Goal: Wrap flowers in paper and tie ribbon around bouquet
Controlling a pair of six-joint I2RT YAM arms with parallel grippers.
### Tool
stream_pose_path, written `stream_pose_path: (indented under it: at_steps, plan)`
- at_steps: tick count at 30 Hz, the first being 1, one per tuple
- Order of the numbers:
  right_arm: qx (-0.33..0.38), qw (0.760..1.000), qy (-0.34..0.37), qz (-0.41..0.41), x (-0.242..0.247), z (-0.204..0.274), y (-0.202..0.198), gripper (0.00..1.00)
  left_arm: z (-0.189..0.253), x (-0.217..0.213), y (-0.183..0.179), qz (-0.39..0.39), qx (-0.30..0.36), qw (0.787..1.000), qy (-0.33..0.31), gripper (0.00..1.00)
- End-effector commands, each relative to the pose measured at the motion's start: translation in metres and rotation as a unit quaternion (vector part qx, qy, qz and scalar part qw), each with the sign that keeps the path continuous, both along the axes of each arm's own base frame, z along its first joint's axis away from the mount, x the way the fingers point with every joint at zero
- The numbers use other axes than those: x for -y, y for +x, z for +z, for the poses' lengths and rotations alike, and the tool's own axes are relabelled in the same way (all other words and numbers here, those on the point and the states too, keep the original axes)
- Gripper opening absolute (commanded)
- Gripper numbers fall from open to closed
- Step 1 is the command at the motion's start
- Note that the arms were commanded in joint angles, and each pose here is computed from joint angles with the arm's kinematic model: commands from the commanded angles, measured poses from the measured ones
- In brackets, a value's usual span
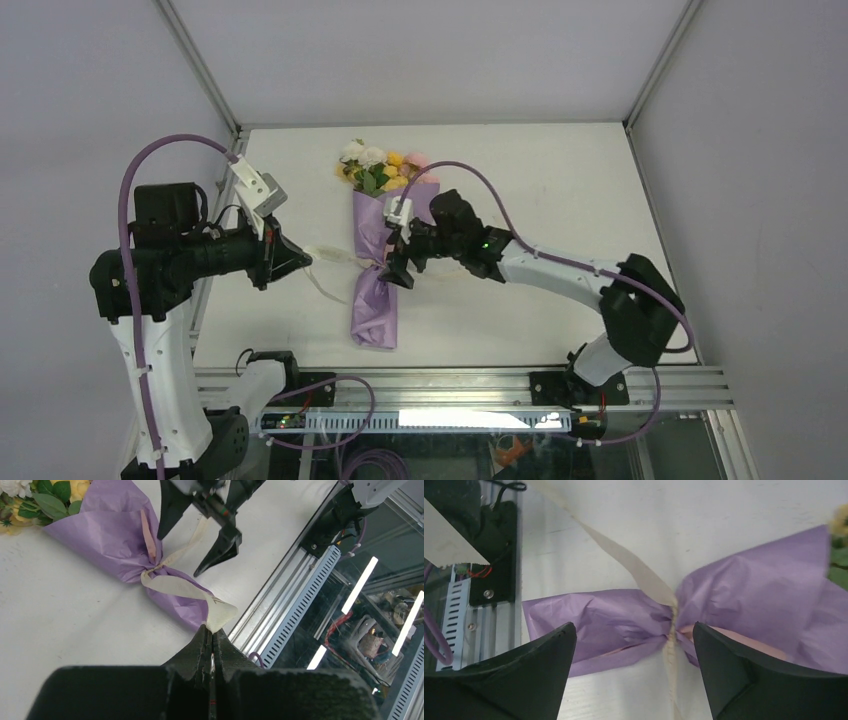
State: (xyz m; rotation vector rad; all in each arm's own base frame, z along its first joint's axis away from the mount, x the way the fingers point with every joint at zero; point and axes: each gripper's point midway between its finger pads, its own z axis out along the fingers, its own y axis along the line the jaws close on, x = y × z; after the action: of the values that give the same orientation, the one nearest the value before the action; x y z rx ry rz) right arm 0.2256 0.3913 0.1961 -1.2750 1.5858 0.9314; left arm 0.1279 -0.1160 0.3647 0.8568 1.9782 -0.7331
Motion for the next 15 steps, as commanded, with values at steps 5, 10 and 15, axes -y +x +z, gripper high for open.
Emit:
stream_pose_path:
  at_steps: [5,10,15]
  plan:
    - [0.072,0.990,0.081,0.086,-0.074,0.030,-0.002,0.85,0.006,0.003,-0.002,-0.003,0.021,1.000,-0.010,0.00]
    - [0.044,0.992,0.100,0.065,-0.092,0.021,0.009,0.52,0.004,0.002,-0.001,0.001,0.019,1.000,-0.006,0.00]
    - [0.033,0.989,0.116,0.084,-0.094,0.024,0.000,0.28,0.002,-0.002,0.004,0.013,0.019,1.000,0.003,0.00]
